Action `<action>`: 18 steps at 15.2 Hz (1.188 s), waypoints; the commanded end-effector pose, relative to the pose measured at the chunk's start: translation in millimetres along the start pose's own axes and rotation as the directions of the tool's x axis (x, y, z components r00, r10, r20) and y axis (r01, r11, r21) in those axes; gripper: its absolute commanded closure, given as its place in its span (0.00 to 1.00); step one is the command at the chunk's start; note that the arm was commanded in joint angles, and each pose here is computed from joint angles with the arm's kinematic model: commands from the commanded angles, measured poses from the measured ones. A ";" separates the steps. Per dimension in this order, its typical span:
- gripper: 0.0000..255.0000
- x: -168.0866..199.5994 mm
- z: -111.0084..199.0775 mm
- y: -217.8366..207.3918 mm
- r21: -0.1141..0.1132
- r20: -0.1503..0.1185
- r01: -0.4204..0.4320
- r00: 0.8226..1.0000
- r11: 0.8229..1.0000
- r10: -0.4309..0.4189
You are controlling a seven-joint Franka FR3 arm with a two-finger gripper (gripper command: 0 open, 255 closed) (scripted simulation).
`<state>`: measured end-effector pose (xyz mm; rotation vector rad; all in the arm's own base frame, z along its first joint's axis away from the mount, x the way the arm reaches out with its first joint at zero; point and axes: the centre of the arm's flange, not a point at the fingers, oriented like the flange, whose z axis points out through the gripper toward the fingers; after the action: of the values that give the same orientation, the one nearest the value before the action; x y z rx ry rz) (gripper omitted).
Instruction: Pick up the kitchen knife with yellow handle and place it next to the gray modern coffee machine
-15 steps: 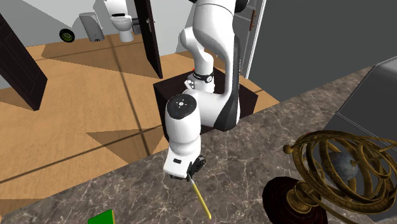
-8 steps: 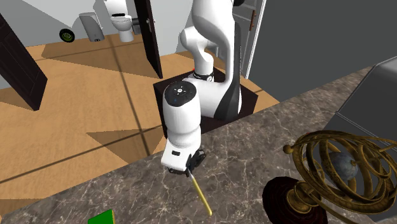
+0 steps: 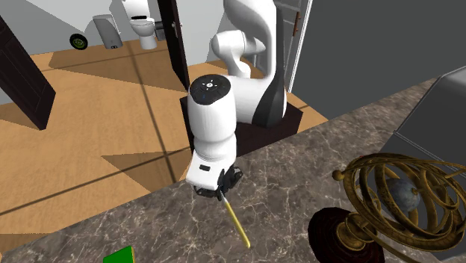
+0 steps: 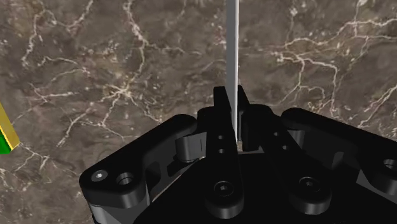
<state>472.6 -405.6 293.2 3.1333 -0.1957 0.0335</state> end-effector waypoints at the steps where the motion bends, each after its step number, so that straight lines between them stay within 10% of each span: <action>1: 1.00 -0.9 -11.0 0.4 0.000 0.000 0.000 1.000 1.000 0.000; 18: 1.00 1.1 -100.8 0.5 0.000 0.000 0.000 1.000 1.000 0.000</action>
<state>471.9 -405.4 388.0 3.1334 -0.1957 0.0333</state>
